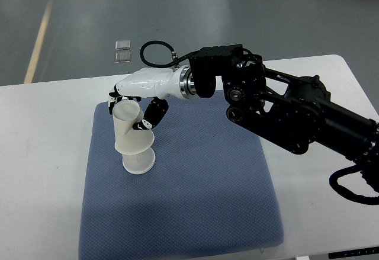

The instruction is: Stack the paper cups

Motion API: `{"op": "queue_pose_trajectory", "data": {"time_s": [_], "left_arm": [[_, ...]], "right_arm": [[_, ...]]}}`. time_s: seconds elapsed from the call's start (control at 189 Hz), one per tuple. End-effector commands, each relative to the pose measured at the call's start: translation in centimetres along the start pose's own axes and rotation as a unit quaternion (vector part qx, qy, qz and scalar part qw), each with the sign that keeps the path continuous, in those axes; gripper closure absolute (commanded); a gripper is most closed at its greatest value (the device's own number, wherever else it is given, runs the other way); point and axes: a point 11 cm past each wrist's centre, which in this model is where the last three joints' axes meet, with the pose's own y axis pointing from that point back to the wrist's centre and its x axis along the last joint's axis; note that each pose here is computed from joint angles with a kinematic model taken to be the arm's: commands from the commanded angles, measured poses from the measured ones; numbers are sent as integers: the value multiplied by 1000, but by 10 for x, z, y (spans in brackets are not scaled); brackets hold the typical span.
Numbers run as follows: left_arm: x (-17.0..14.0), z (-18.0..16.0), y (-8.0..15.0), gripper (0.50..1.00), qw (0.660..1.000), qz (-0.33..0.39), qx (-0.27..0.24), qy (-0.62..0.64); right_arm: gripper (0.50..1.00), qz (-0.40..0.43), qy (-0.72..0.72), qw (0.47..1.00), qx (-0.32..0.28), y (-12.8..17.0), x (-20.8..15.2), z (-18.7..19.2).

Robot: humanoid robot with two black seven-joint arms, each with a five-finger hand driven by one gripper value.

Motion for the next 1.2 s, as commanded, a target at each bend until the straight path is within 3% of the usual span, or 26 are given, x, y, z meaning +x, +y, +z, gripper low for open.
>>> {"op": "queue_pose_trajectory", "data": {"time_s": [0.0,0.36,0.439,0.55,0.65,0.735,1.195], "left_arm": [[0,0,0,500,1000,0,0,0],[0,0,0,500,1000,0,0,0],[0,0,0,500,1000,0,0,0],[0,0,0,500,1000,0,0,0],[0,0,0,500,1000,0,0,0],[0,0,0,500,1000,0,0,0],[0,0,0,500,1000,0,0,0]], "right_arm": [[938,-2,0,1000,-4,-1,-4,3],[928,0,-8,1000,-13,-3,-20,9],[906,0,-12,1000,-13,-3,-22,10],[832,8,-21,1000,-12,-4,-26,10],[656,13,-31,999,-7,-7,-31,7],[583,11,-35,999,-4,-8,-32,6],[576,26,-49,998,-9,-2,-24,14]]}}
